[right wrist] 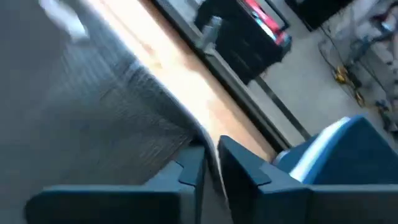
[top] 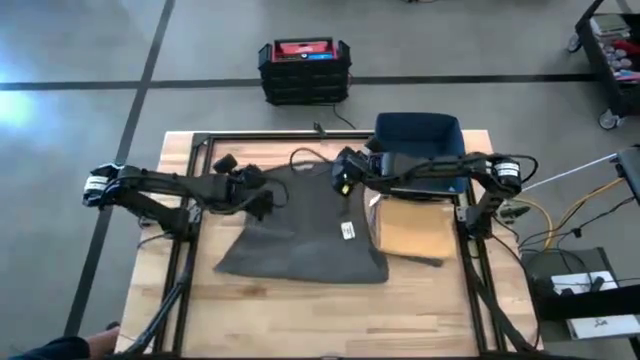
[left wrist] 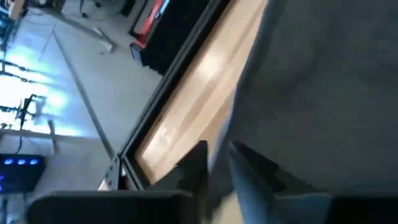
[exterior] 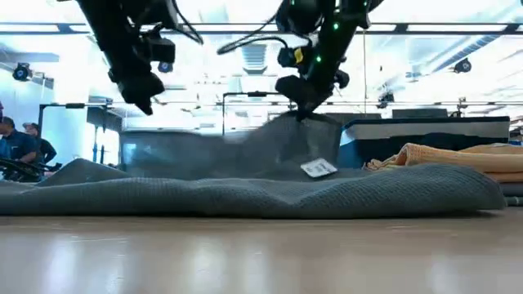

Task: Fold towel
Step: Fold the gray kitchen towel

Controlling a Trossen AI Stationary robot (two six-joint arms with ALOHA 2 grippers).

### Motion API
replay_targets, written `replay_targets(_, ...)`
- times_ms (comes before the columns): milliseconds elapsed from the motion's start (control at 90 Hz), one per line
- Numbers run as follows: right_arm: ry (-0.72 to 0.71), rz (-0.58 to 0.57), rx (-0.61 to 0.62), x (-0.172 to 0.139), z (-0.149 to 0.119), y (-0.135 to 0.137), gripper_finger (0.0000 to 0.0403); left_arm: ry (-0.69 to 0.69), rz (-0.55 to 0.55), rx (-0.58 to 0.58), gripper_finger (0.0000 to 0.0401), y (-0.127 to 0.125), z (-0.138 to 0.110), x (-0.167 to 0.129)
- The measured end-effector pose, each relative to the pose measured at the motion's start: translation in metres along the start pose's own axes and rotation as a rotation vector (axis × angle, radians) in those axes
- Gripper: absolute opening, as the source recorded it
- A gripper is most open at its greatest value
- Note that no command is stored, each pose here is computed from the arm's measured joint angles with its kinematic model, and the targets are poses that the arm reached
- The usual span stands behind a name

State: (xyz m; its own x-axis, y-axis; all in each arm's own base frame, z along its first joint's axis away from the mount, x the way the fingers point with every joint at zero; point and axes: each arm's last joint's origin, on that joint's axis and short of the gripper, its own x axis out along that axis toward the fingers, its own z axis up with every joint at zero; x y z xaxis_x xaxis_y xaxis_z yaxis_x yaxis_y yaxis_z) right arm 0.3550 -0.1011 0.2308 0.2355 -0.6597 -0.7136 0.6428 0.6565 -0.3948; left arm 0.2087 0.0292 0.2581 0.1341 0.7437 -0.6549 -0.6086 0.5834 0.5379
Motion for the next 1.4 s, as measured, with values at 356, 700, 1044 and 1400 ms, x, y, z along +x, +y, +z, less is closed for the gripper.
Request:
replay_targets(356, -0.028, 0.077, 0.023, -0.046, 0.013, -0.025, 0.0198, -0.046, -0.345, -0.158, 0.0236, 0.018, 0.004, -0.043)
replay_targets(700, 0.05, 0.388, -0.125, -0.068, -0.002, 0.003, 0.0259, 0.002, -0.574, -0.076, 0.0206, -0.046, -0.049, -0.014)
replay_targets(1044, 0.11, 0.548, -0.302, -0.04, -0.064, 0.092, 0.0247, 0.042, -0.576, -0.093, 0.0156, -0.064, -0.087, 0.018)
replay_targets(1400, -0.04, 0.617, -0.108, -0.001, -0.055, 0.143, 0.0201, -0.269, -0.533, -0.157, 0.0117, -0.063, -0.046, 0.009)
